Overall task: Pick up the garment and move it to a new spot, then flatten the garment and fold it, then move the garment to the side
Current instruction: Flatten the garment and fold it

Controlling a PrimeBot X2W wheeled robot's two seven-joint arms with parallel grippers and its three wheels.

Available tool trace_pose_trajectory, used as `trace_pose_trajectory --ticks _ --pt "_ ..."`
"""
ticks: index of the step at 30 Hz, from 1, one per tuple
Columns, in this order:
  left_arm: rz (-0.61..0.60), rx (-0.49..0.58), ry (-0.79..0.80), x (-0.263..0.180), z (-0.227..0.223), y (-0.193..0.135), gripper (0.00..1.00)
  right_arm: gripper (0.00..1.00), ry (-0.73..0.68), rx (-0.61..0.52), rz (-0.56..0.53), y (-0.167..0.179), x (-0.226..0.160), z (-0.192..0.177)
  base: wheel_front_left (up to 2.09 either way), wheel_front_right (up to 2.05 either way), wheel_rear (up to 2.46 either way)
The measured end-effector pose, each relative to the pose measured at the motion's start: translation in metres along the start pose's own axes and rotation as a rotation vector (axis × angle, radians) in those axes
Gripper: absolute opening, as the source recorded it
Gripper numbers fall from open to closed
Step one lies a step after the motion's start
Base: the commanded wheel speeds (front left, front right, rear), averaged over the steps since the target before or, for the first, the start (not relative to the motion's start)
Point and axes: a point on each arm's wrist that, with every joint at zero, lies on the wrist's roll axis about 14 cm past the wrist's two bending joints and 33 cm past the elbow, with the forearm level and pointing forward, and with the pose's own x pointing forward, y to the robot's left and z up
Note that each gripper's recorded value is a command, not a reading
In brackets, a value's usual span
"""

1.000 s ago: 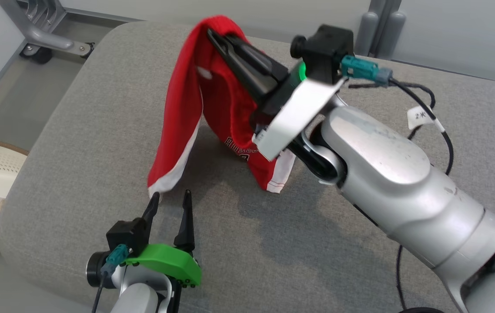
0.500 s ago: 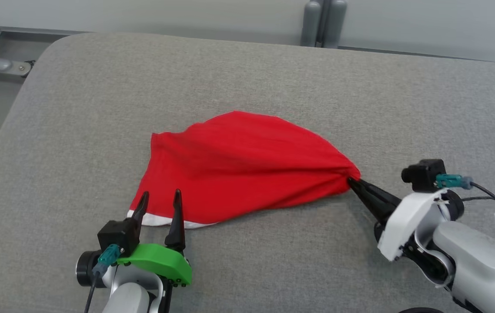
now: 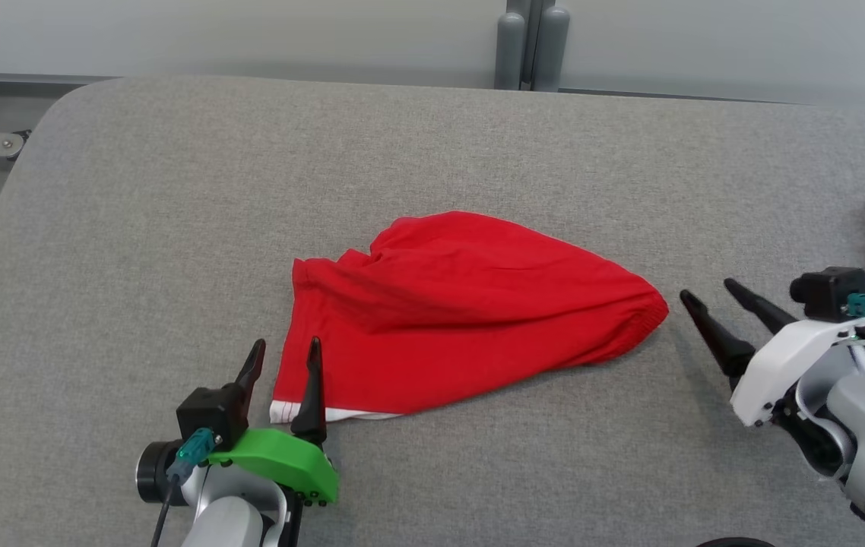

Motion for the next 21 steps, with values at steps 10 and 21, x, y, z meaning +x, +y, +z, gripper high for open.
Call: trace_pose_trajectory --ticks 10,21 --pt "-0.002 0.011 0.112 0.004 -0.032 0.001 1.00 1.00 -0.160 0.022 -0.120 -0.025 -0.021 0.022 0.00 0.00 0.00" --pt "0.059 0.025 0.179 0.014 -0.050 0.014 1.00 1.00 -0.185 0.062 -0.174 -0.026 -0.035 0.004 0.00 0.00 0.00"
